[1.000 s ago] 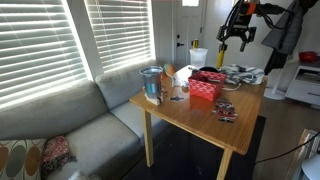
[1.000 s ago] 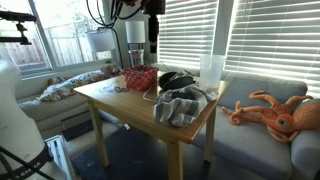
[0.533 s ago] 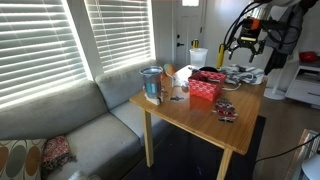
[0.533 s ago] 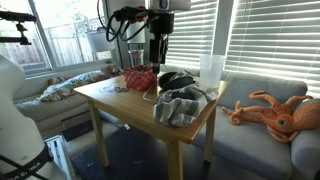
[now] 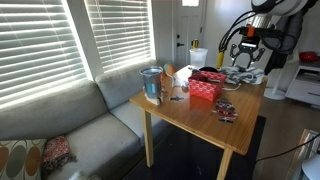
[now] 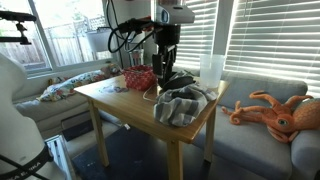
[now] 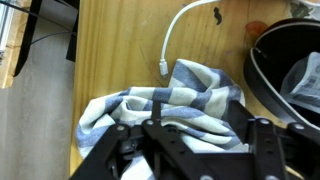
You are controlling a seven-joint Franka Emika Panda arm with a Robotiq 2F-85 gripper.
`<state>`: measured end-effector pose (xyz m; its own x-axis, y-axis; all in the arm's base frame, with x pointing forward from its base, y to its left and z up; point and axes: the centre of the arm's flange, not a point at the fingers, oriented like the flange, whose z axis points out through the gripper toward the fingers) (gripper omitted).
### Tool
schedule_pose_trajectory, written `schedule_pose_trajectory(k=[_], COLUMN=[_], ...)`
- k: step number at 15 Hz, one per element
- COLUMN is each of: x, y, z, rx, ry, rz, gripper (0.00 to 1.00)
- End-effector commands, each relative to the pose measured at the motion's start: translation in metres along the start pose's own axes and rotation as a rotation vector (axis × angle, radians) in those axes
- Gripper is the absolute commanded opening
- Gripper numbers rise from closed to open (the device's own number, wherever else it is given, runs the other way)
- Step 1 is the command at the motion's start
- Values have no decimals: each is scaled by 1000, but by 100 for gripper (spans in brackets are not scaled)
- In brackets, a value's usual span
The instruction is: Pick up the toy car from the towel and put it in the red basket.
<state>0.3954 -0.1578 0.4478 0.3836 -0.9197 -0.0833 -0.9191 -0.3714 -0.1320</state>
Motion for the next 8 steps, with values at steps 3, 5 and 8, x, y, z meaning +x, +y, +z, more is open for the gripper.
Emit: schedule_pose_trajectory(k=[3,5,8], x=[20,28,40], y=[13,20,29], z=[11,12,15], rx=[31,36,44], ry=[-26,-39,-48], rz=[75,97,135], gripper=[79,82,79])
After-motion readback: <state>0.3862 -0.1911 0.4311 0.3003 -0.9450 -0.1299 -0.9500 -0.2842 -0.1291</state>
